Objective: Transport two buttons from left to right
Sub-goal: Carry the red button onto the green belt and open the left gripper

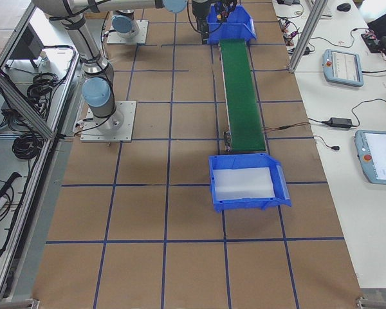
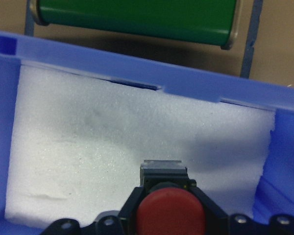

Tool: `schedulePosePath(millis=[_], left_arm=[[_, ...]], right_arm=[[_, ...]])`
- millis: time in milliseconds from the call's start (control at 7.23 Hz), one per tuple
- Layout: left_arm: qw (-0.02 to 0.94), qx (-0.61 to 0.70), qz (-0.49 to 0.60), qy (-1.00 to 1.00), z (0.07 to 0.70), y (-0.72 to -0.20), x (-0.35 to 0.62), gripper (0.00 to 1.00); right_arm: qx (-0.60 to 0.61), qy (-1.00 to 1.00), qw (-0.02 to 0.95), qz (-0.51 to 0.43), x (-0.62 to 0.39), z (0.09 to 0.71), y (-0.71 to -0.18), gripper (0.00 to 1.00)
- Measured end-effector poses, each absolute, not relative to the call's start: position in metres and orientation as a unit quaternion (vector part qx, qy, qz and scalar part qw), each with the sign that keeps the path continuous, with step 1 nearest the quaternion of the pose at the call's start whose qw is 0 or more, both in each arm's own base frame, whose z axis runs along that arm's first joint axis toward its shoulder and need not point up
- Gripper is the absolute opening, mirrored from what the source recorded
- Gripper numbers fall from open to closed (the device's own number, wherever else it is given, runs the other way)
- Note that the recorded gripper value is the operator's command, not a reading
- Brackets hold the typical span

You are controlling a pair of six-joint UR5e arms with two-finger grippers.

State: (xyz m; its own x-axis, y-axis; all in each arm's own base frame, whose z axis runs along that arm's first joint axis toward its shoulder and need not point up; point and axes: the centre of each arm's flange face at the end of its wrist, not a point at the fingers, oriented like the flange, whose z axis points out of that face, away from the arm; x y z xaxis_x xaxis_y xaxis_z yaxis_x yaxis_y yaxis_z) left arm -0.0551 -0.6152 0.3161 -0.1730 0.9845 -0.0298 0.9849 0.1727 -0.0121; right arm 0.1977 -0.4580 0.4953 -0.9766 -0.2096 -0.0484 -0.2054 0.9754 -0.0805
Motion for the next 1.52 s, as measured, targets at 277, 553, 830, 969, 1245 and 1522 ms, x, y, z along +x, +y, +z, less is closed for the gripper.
schedulePosePath(millis=[277, 553, 830, 969, 1245, 1522], left_arm=[[0.002, 0.637, -0.019, 0.770, 0.358, -0.601, -0.092, 0.25], [0.007, 0.628, -0.029, 0.778, 0.382, -0.606, -0.142, 0.25], [0.006, 0.642, -0.030, 0.766, 0.362, -0.619, -0.186, 0.25], [0.007, 0.651, -0.033, 0.758, 0.345, -0.627, -0.198, 0.25], [0.008, 0.670, -0.036, 0.741, 0.321, -0.639, -0.206, 0.25], [0.013, 0.675, -0.044, 0.736, 0.304, -0.649, -0.208, 0.25]], right_arm=[[-0.105, 0.993, 0.028, -0.037, 0.198, 0.495, -0.458, 1.00], [-0.104, 0.993, 0.028, -0.039, 0.198, 0.496, -0.459, 1.00], [-0.090, 0.995, 0.025, -0.045, 0.188, 0.504, -0.464, 1.00], [-0.072, 0.996, 0.024, -0.041, 0.173, 0.511, -0.468, 1.00], [-0.046, 0.998, 0.021, -0.027, 0.149, 0.526, -0.476, 1.00], [-0.039, 0.999, 0.013, -0.004, 0.142, 0.526, -0.479, 1.00]])
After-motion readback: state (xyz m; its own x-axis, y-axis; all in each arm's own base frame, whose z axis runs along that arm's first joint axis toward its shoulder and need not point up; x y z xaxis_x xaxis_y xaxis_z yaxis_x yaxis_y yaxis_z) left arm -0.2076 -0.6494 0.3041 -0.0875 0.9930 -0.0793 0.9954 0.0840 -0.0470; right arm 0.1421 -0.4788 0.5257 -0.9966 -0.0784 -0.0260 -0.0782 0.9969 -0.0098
